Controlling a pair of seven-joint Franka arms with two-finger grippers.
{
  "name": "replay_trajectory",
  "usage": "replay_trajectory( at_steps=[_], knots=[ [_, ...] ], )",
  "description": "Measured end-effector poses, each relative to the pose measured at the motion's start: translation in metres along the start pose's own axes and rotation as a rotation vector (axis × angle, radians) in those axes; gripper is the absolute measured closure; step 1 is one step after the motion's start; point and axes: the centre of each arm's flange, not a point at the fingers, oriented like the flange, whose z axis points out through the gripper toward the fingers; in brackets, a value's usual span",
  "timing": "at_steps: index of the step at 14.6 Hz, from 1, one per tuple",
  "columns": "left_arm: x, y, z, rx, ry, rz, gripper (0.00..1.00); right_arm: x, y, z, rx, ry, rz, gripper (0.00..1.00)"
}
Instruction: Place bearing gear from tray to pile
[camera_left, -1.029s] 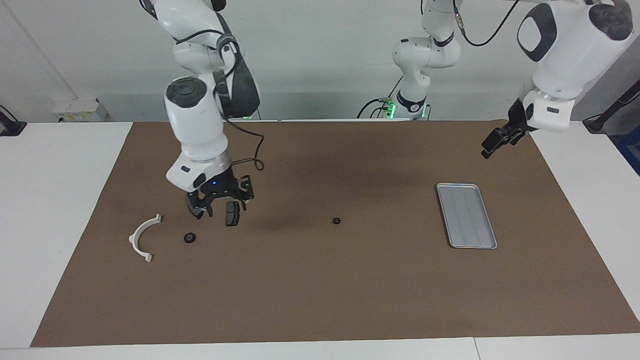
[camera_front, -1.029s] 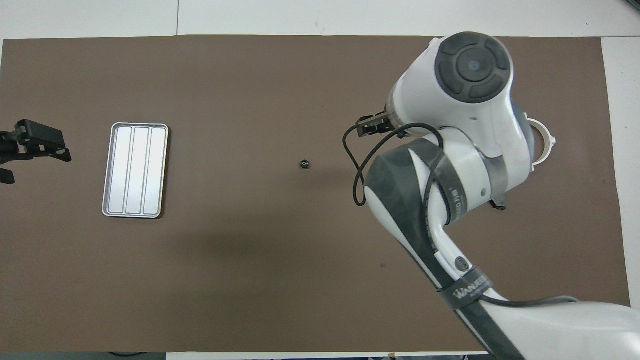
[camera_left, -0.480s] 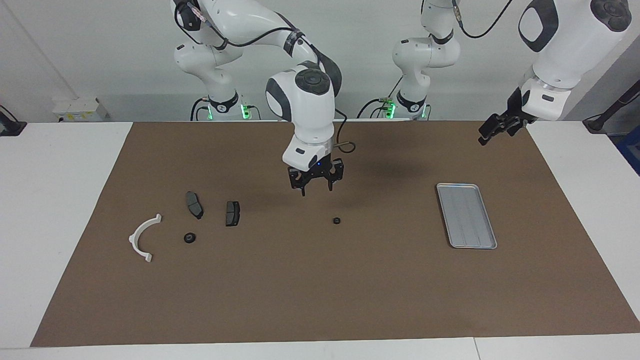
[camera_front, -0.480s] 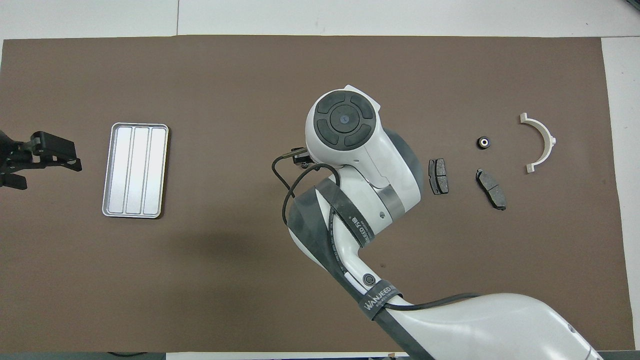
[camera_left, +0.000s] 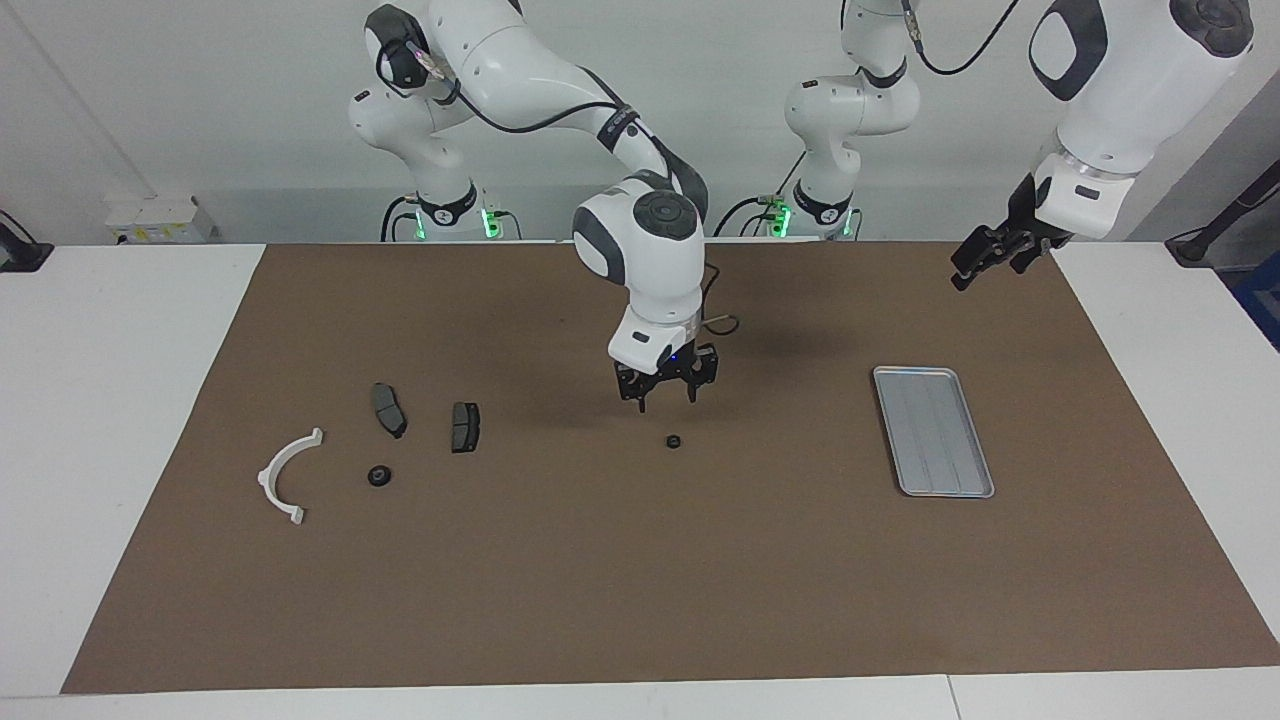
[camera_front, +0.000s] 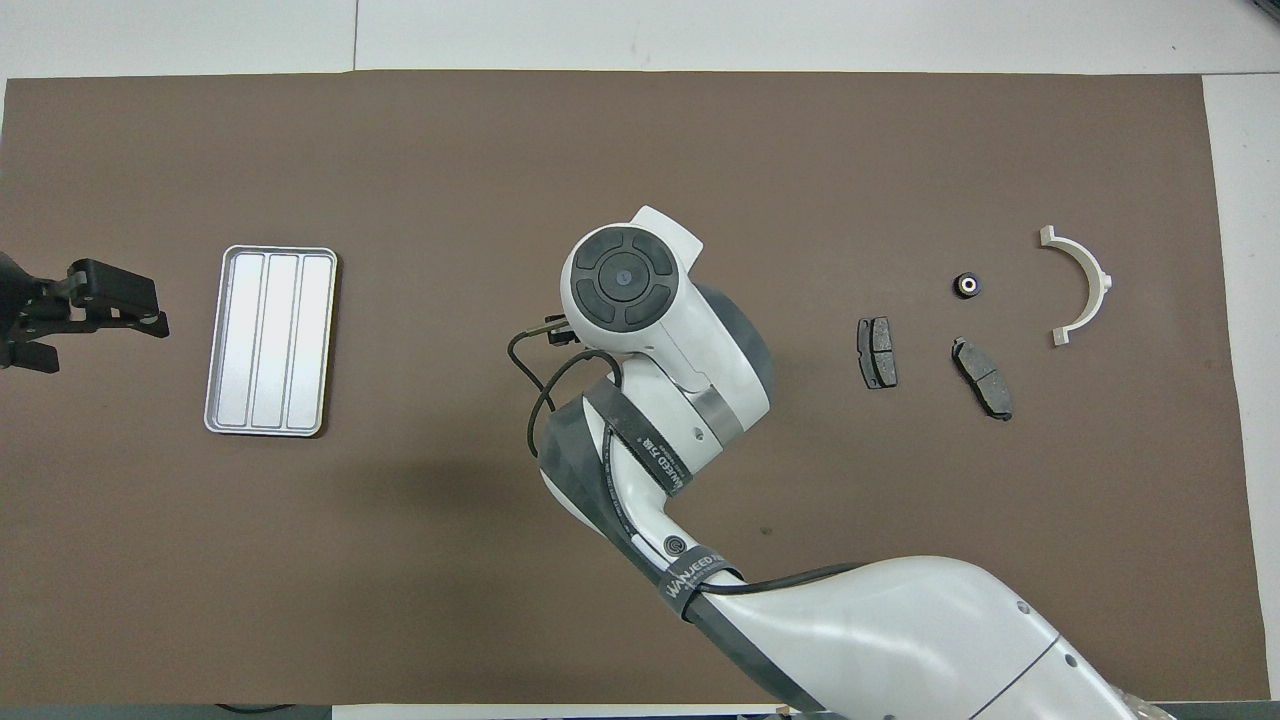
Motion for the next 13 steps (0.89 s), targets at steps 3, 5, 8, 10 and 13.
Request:
replay_trajectory(
  at_steps=[3,5,8,10,13],
  knots=[
    [0.0,0.002,0.001,0.001,-0.001,0.004,0.0,0.004,0.005,0.012,-0.002,0.008,0.006,0.2],
    [-0.001,0.003,0.001,0.001,-0.001,0.006,0.0,0.006,0.005,0.019,0.005,0.02,0.007,0.2],
    [-0.002,0.007,0.001,0.002,-0.004,0.017,0.0,0.007,0.004,0.031,0.007,0.022,0.006,0.22],
    [-0.004,0.012,0.002,0.004,-0.006,0.026,0.0,0.006,0.004,0.037,0.005,0.017,0.005,0.2],
    [-0.004,0.011,0.001,0.003,-0.005,0.027,0.0,0.005,0.003,0.043,0.007,0.017,0.004,0.3]
  ],
)
